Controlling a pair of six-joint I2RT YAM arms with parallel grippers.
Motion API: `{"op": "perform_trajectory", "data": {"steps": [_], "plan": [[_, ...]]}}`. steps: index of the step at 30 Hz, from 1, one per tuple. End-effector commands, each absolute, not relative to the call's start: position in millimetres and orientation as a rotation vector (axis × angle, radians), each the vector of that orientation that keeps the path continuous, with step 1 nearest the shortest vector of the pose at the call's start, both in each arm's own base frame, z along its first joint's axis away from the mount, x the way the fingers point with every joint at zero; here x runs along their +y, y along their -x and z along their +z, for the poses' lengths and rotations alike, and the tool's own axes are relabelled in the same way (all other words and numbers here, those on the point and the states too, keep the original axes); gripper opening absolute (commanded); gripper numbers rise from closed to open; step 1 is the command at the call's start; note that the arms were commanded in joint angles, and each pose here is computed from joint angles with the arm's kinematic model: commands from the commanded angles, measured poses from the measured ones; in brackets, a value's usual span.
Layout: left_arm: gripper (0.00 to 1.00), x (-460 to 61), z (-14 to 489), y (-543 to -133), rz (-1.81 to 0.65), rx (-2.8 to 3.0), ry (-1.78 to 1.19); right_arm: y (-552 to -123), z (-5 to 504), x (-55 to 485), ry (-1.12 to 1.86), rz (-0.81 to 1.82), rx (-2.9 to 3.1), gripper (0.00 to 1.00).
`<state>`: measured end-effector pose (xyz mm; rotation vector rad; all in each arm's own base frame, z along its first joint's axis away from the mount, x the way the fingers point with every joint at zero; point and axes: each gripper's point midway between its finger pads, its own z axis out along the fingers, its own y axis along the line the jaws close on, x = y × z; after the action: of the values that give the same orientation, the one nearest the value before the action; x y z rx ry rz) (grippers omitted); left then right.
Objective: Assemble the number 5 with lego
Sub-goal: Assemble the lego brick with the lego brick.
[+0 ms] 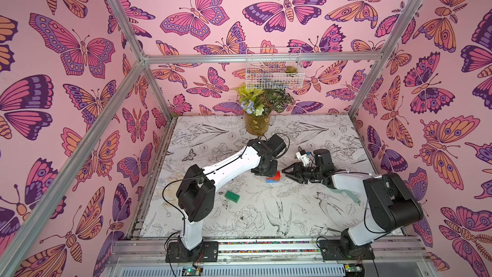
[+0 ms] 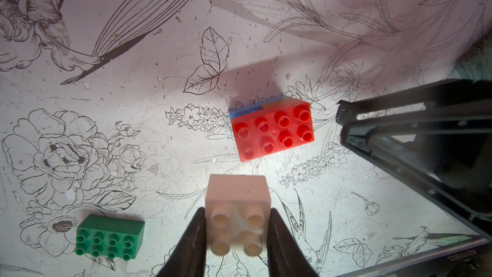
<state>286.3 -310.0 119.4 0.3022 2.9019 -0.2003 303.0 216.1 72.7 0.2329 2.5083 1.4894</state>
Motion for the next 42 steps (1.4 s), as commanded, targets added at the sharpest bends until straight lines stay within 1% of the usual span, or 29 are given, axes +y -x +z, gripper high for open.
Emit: {"op": "perform_trajectory", "data": {"steps": [1, 42], "plan": [[0.20, -310, 114, -287, -0.184, 2.940, -0.285, -305, 77, 220, -0.205, 1.556, 2.472, 0.46], [0.21, -324, 105, -295, -0.203, 2.953, -0.277, -300, 69, 227, -0.156, 1.647, 2.465, 0.44]]}}
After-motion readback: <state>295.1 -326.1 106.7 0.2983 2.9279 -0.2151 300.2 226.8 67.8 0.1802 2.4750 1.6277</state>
